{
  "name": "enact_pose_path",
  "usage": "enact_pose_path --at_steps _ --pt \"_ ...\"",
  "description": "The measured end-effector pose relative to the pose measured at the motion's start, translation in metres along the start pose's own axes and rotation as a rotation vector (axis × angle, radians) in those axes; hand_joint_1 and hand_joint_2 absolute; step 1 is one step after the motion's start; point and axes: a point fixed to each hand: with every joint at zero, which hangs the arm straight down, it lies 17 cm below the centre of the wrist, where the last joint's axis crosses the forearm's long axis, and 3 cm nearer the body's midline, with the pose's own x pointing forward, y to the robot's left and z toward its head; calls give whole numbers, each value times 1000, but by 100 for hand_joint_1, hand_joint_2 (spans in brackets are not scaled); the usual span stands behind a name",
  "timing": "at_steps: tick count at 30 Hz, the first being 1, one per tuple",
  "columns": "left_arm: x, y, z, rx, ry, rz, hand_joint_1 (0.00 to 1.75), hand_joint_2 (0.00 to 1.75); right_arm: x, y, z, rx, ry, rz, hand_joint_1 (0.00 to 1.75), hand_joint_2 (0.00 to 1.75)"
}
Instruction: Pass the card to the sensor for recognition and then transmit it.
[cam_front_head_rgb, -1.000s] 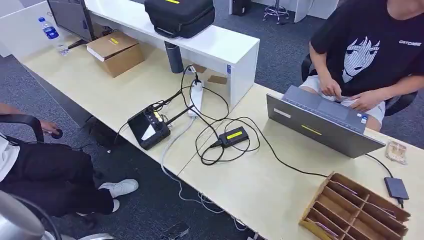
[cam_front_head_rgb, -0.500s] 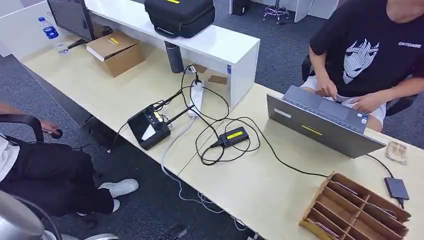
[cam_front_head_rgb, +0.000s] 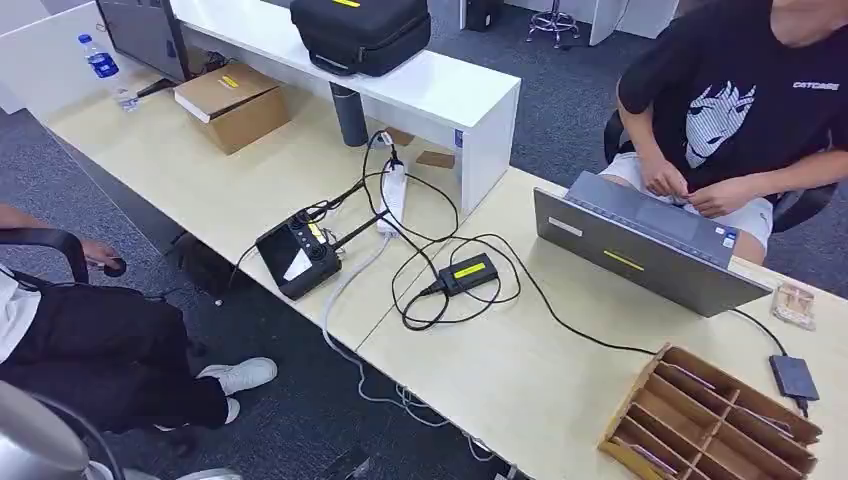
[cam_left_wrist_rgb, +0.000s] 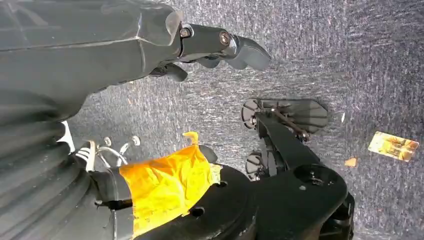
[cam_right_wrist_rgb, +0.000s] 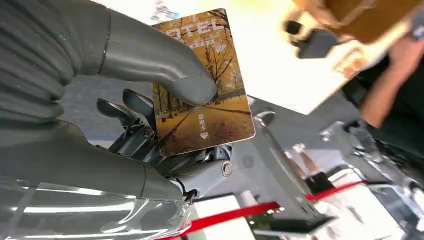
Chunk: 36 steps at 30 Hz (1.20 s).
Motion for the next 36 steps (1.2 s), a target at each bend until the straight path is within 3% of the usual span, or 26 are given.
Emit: enact_pose_path --at_steps 11,22,27,36 --pt "0 0 0 0 5 -5 0 175 -42 36 18 142 120 144 175 175" --pt "2 0 0 -2 6 -14 0 175 -40 55 16 193 105 207 175 175" --pt "1 0 0 -1 7 -11 0 175 -33 48 13 153 83 226 175 175" --pt "3 0 0 1 0 -4 0 175 21 6 -6 -11 -80 244 175 175"
